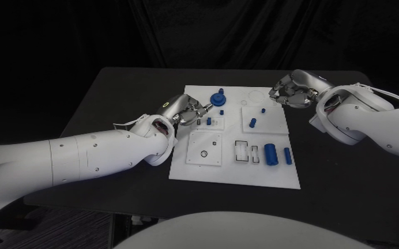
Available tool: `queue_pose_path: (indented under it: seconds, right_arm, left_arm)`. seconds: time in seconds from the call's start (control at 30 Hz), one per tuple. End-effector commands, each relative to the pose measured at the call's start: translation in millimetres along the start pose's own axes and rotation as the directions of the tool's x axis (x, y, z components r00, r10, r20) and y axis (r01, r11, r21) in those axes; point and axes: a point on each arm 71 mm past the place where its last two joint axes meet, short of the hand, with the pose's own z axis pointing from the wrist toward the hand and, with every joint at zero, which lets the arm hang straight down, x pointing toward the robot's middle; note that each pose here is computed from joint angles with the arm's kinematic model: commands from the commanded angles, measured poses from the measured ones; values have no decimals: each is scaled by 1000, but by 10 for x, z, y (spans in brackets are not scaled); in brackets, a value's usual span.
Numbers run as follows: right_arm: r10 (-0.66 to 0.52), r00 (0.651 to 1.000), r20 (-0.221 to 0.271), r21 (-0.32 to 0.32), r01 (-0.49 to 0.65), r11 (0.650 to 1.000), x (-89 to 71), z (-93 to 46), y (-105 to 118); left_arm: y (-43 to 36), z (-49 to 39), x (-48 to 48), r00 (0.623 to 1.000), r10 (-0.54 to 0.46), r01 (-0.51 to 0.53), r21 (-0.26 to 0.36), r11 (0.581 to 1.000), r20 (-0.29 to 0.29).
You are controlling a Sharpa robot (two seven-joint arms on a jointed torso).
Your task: Assemble the parts on the task board
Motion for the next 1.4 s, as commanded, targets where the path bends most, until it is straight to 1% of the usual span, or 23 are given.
queue_pose_path:
  seconds: [0.03,0.2,0.33,0.4,0.47,0.5,0.53,0.6,0.67,0.7,0.77,0.8,0.87,0.9,0.93,1.0,1.03,1.07,1.13,1.2,1.23,1.33,1.4]
  right_arm:
    - [9,998,62,-37,-6,999,-34,-12,36]
    - [11,997,70,-50,-8,999,-34,-9,62]
    - [13,997,75,-56,-9,998,-36,-11,70]
    - [13,997,77,-57,-9,998,-35,-9,75]
    - [13,997,77,-58,-9,998,-34,-3,79]
    - [13,997,76,-57,-9,998,-32,-1,81]
    - [13,997,75,-58,-9,998,-28,7,90]
    - [13,997,73,-60,-9,998,-21,16,104]
    - [14,997,73,-60,-9,998,-18,18,110]
    - [14,997,73,-60,-10,998,-18,18,110]
    - [14,997,72,-59,-10,998,-19,17,107]
    - [16,997,71,-58,-12,998,-19,18,104]
    - [20,997,70,-55,-16,998,-19,19,100]
    - [22,997,69,-55,-18,998,-18,21,100]
    - [23,997,68,-54,-19,998,-16,22,101]
    - [25,997,66,-55,-21,998,-15,24,102]
    - [25,998,66,-55,-22,998,-14,24,102]
    - [26,998,65,-55,-22,998,-13,24,102]
    - [27,998,64,-55,-23,998,-13,24,102]
    - [27,998,64,-55,-23,998,-13,24,100]
    - [27,998,63,-54,-23,998,-14,22,97]
    - [27,998,62,-52,-23,998,-16,19,87]
    - [26,998,63,-50,-23,998,-19,16,81]
  left_arm:
    - [-59,55,-178,999,-10,9,34,999,34]
    - [-38,140,-386,1000,-17,17,-4,1000,8]
    - [4,233,-530,1000,-9,7,-62,998,-30]
    - [34,304,-607,998,-8,2,-99,995,-57]
    - [76,390,-686,995,-20,6,-141,990,-101]
    - [87,414,-711,993,-25,7,-149,989,-114]
    - [104,463,-775,990,-31,10,-156,988,-136]
    - [101,506,-844,988,-35,16,-129,991,-149]
    - [70,543,-925,991,-25,17,-63,998,-134]
    - [56,552,-946,992,-15,10,-37,999,-124]
    - [10,568,-997,995,34,-31,41,999,-91]
    - [-17,571,-1020,995,66,-60,92,994,-70]
    - [-61,568,-1055,991,129,-122,187,975,-23]
    - [-74,565,-1070,988,157,-153,222,963,1]
    - [-84,562,-1088,982,189,-189,254,948,28]
    - [-74,568,-1109,972,228,-236,265,935,60]
    - [-52,576,-1117,968,242,-251,245,937,66]
    - [-19,587,-1122,966,252,-259,210,943,60]
    - [60,609,-1118,964,264,-265,130,955,21]
    - [99,621,-1109,963,270,-268,91,959,-6]
    - [135,630,-1097,961,273,-271,53,961,-36]
    - [207,647,-1047,957,263,-270,-42,962,-123]
    - [233,656,-1002,950,255,-274,-94,957,-180]
